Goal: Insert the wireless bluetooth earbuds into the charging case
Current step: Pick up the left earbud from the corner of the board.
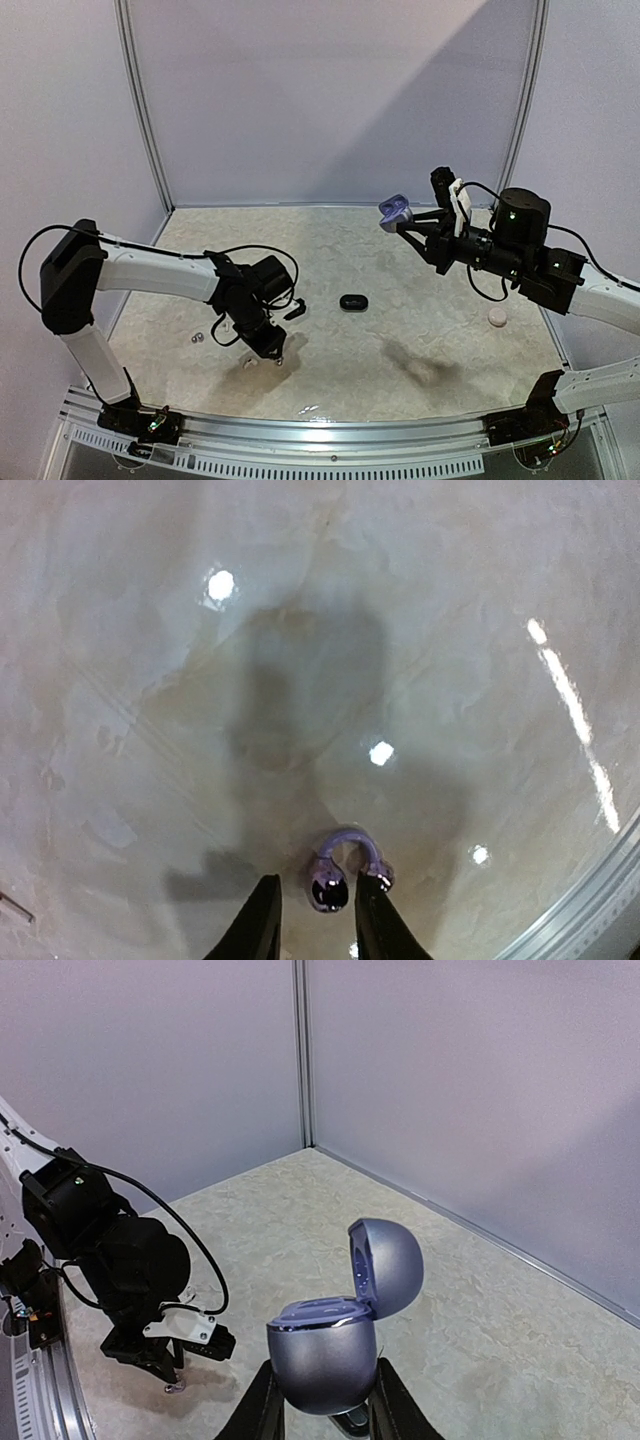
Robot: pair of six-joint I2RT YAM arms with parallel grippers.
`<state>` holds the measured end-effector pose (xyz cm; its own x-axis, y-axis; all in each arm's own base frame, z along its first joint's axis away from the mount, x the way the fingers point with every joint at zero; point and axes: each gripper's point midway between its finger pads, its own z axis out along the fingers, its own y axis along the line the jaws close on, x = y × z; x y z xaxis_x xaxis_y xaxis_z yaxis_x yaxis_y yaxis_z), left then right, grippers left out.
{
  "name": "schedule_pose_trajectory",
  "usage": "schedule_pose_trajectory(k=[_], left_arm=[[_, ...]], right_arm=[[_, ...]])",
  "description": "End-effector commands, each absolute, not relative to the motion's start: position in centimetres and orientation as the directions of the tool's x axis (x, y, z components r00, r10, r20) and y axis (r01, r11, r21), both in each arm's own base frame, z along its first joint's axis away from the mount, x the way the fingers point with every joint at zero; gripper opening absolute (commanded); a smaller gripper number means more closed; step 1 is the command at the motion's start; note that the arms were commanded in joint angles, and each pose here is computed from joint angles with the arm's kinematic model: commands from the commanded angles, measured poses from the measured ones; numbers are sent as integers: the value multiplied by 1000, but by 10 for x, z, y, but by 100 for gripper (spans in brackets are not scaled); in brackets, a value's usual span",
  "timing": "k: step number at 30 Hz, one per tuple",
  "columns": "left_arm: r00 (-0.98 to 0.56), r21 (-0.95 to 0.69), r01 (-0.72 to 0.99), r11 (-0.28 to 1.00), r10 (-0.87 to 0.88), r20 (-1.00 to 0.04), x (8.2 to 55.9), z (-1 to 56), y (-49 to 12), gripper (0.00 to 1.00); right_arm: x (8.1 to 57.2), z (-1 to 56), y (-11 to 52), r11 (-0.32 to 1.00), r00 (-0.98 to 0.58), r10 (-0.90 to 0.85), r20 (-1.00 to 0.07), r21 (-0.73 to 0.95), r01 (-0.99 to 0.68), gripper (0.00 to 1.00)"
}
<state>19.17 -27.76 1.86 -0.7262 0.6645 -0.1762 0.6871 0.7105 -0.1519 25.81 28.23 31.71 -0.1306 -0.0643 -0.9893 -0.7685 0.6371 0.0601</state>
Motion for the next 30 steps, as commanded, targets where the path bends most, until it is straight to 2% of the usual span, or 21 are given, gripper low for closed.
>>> schedule_pose_trajectory(k=[1,11,15,26,30], left_arm=[[-706,-161,708,688,684,-181,175,23,-274,28],[-690,-137,722,678,691,-215,186,20,-283,28],[-689,-122,723,680,697,-197,185,12,-278,27],[-684,-103,728,678,705,-189,187,7,-277,18],[-681,-90,729,678,706,-195,190,8,-279,6]], right_arm=[[259,320,277,652,-118,-56,-991,53,-756,0],[261,320,279,651,-120,-53,-991,57,-757,0],[260,320,279,652,-121,-53,-991,57,-756,0],[260,316,276,658,-124,-61,-990,53,-751,0],[259,316,275,658,-121,-64,-991,49,-751,0]])
